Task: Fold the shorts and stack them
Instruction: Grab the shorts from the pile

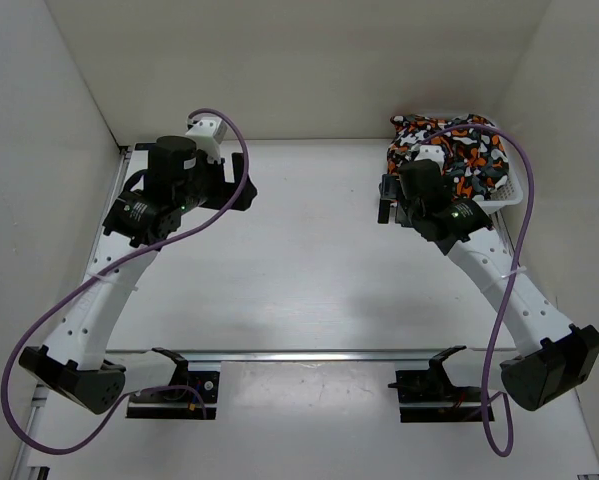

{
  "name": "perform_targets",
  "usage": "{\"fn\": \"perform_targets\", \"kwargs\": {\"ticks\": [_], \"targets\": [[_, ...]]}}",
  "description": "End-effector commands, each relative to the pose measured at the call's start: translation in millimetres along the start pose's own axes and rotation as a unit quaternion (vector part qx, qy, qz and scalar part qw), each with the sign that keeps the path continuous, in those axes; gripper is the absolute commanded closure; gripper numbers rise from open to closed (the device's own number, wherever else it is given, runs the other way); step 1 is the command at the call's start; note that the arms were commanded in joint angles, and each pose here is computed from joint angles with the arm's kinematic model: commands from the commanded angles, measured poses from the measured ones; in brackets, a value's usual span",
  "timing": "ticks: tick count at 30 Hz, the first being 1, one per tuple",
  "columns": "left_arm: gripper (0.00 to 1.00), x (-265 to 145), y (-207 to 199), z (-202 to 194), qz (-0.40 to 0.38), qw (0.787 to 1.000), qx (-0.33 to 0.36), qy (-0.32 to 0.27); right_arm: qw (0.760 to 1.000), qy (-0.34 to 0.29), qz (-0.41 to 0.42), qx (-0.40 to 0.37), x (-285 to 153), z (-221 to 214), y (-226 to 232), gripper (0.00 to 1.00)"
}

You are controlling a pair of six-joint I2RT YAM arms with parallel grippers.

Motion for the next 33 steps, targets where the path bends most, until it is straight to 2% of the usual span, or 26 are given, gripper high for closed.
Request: {"fn": "perform_targets", "kwargs": {"ticks": [1, 6, 8, 11, 15, 19, 21, 23, 24, 27, 30, 33], "targets": [[0.01, -12.3, 4.8, 14.8, 0.020, 0.999, 0.004, -0.030, 1.000, -0.016, 0.007, 0.003, -5.7, 8.0, 0.9, 0.01], [0.01, -10.6, 4.0, 9.5, 0.019, 1.000, -0.007, -0.021, 0.998, -0.054, -0.017, 0.033, -13.0, 19.6, -14.7, 0.01], [0.01, -8.6, 3.1, 3.3, 0.015, 1.000, -0.007, -0.010, 0.997, -0.046, -0.027, 0.047, -5.2, 17.2, -24.3, 0.01], [0.01, -2.5, 3.4, -12.1, 0.016, 1.000, -0.012, 0.015, 0.994, -0.042, -0.028, 0.097, 4.1, 26.8, -48.5, 0.01], [0.01, 0.9, 3.9, -25.1, 0.022, 0.999, -0.027, 0.031, 0.978, -0.028, -0.002, 0.207, 22.3, 58.1, -87.6, 0.01], [0.01, 12.9, 3.9, -30.7, 0.023, 0.998, -0.037, 0.049, 0.967, 0.007, 0.000, 0.256, 67.4, 79.3, -107.6, 0.01], [0.01, 16.9, 4.1, -32.7, 0.023, 0.998, -0.037, 0.055, 0.962, 0.000, 0.006, 0.274, 78.3, 100.2, -116.8, 0.01], [0.01, 21.8, 4.0, -35.1, 0.024, 0.997, -0.042, 0.063, 0.956, -0.005, 0.019, 0.293, 105.8, 117.0, -122.8, 0.01], [0.01, 24.6, 4.1, -33.2, 0.024, 0.997, -0.042, 0.064, 0.954, 0.017, 0.022, 0.299, 129.9, 113.1, -122.5, 0.01], [0.01, 31.8, 5.7, -34.5, 0.029, 0.996, -0.041, 0.072, 0.946, 0.013, 0.059, 0.317, 155.8, 137.4, -124.2, 0.01], [0.01, 38.7, 7.6, -38.4, 0.035, 0.995, -0.041, 0.082, 0.943, 0.041, 0.074, 0.321, 214.1, 136.7, -125.3, 0.01], [0.01, 46.9, 7.7, -43.3, 0.037, 0.994, -0.046, 0.095, 0.937, 0.041, 0.113, 0.327, 252.9, 148.6, -119.9, 0.06]]}}
Point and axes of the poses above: each gripper's point midway between its finger pads, its own x axis out along the fingers, its own y axis along the line the jaws close on, z = x × y, the point moved 4 cm from there along -x, back along the fingers, and after that the axes turned 11 degrees about x, right-handed, at the moved point
